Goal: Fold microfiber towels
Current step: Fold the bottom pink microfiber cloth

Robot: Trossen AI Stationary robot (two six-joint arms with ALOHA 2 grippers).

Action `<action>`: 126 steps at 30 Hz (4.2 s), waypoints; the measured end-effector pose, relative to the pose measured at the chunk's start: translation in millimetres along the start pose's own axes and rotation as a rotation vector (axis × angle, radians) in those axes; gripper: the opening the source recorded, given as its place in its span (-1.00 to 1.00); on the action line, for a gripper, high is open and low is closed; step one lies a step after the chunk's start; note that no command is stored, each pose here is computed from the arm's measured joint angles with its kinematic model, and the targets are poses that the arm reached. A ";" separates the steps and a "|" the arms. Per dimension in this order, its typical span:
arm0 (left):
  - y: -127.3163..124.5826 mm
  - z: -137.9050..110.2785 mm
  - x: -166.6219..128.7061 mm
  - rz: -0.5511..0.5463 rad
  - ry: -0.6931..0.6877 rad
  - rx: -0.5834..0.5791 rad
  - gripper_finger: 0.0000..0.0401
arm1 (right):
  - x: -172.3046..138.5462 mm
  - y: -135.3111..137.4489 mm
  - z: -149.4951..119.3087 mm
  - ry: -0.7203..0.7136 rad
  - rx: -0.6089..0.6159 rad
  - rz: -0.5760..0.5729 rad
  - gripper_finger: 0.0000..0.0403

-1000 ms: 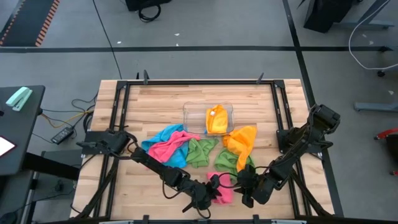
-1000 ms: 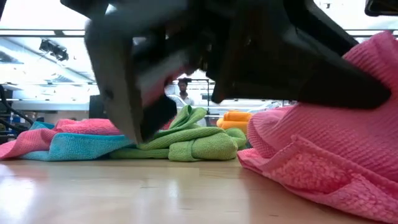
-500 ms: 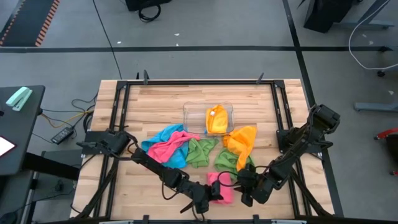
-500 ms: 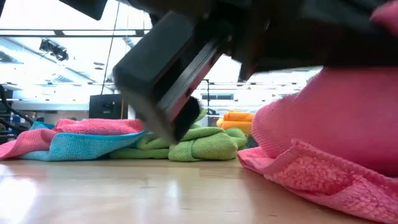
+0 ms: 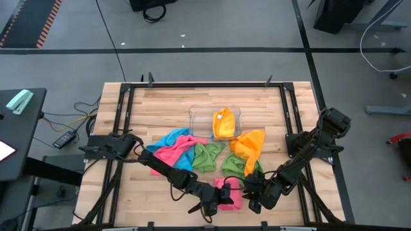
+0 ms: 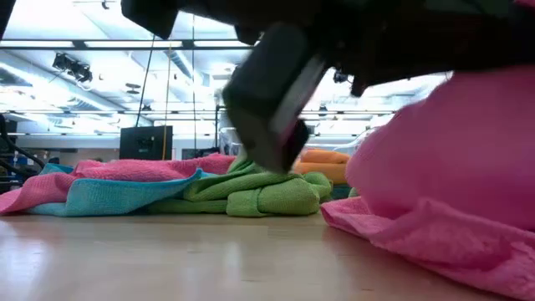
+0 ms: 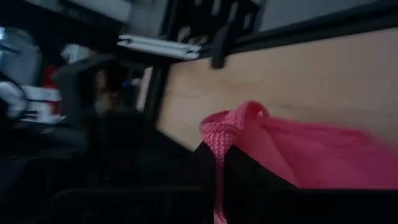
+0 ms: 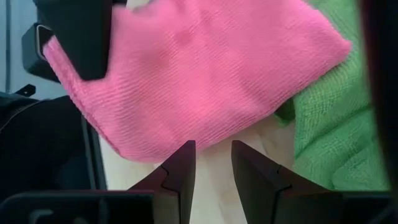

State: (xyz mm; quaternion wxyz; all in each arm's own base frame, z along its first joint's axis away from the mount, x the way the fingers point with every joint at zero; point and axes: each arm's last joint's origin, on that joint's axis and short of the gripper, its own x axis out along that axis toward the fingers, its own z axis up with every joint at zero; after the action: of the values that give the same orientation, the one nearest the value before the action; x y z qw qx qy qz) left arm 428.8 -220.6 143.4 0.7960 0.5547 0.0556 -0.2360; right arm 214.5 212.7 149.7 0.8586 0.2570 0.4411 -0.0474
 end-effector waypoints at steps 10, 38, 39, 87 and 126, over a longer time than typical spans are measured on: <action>-22.1 3.6 5.4 -0.070 0.001 -0.225 -0.40 | 4.0 -2.1 -2.1 -0.001 -0.006 -0.026 -0.44; -12.5 19.7 -22.4 -0.149 0.213 -0.208 0.00 | 3.9 -0.5 -0.5 -0.043 0.030 -0.021 -0.44; -10.7 20.1 -24.0 -0.149 0.223 -0.189 0.00 | 3.9 -0.6 -0.5 -0.043 0.030 -0.021 -0.44; -12.4 -18.7 -8.7 -0.188 0.270 0.116 -0.30 | -1.5 3.6 0.1 -0.019 0.032 0.001 -0.44; -5.7 -49.8 -1.9 -0.150 0.352 0.032 -0.72 | 10.8 -13.0 -12.0 -0.093 -0.162 -0.066 -0.44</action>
State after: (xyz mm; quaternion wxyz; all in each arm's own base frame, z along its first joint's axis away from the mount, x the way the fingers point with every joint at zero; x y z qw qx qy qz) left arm 433.3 -176.3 120.4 0.7453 0.5942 0.2312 -0.1949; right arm 208.3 208.9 130.3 0.8940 0.1695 0.4115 -0.0518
